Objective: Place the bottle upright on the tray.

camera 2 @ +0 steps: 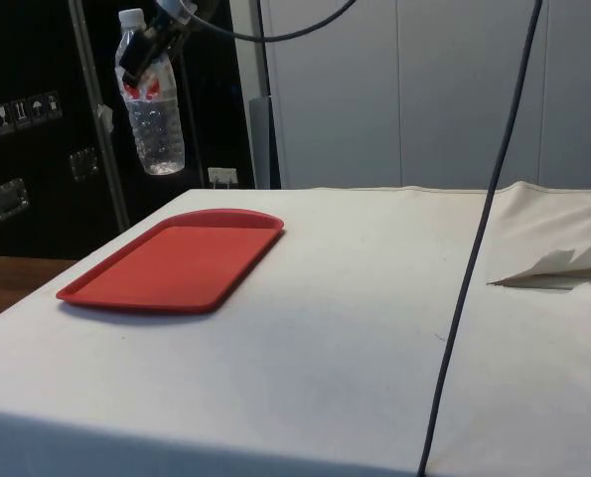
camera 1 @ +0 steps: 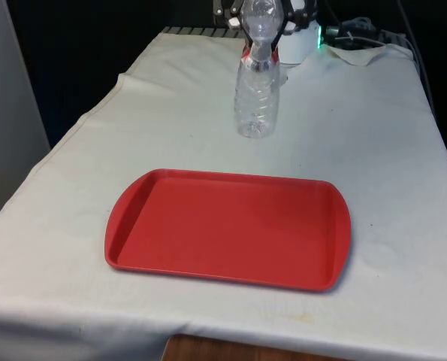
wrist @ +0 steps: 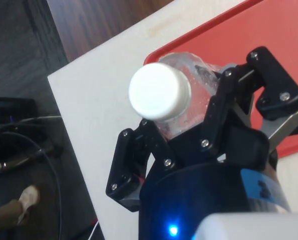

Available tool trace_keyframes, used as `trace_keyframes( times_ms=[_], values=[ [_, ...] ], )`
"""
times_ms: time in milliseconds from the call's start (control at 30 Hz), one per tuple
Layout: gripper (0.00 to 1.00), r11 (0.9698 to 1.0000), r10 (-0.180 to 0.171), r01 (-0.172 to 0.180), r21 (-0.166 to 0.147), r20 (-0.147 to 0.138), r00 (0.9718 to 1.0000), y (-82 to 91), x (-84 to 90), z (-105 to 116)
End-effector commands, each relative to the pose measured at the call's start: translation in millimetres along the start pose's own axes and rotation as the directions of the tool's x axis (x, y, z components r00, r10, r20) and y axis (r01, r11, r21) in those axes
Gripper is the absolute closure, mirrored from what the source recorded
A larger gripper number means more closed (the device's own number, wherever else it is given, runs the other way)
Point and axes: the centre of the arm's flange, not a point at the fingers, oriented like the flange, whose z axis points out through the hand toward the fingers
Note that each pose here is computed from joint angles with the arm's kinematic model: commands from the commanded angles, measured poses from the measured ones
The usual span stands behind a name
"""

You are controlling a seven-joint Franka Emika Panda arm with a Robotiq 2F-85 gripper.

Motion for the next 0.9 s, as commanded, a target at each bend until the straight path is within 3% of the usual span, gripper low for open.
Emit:
trace_keyframes(
  times_ms=[0, 467, 867],
  values=[
    [0.68, 0.9997, -0.010, 0.009, -0.021, -0.011, 0.9999, 0.6, -3.8, 3],
    [0.68, 0.9998, -0.011, 0.011, -0.016, -0.013, 0.9999, -4.2, -5.1, 5],
    [0.68, 0.9978, -0.028, 0.026, -0.061, -0.031, 0.9991, -10.7, -20.3, 23]
  ],
)
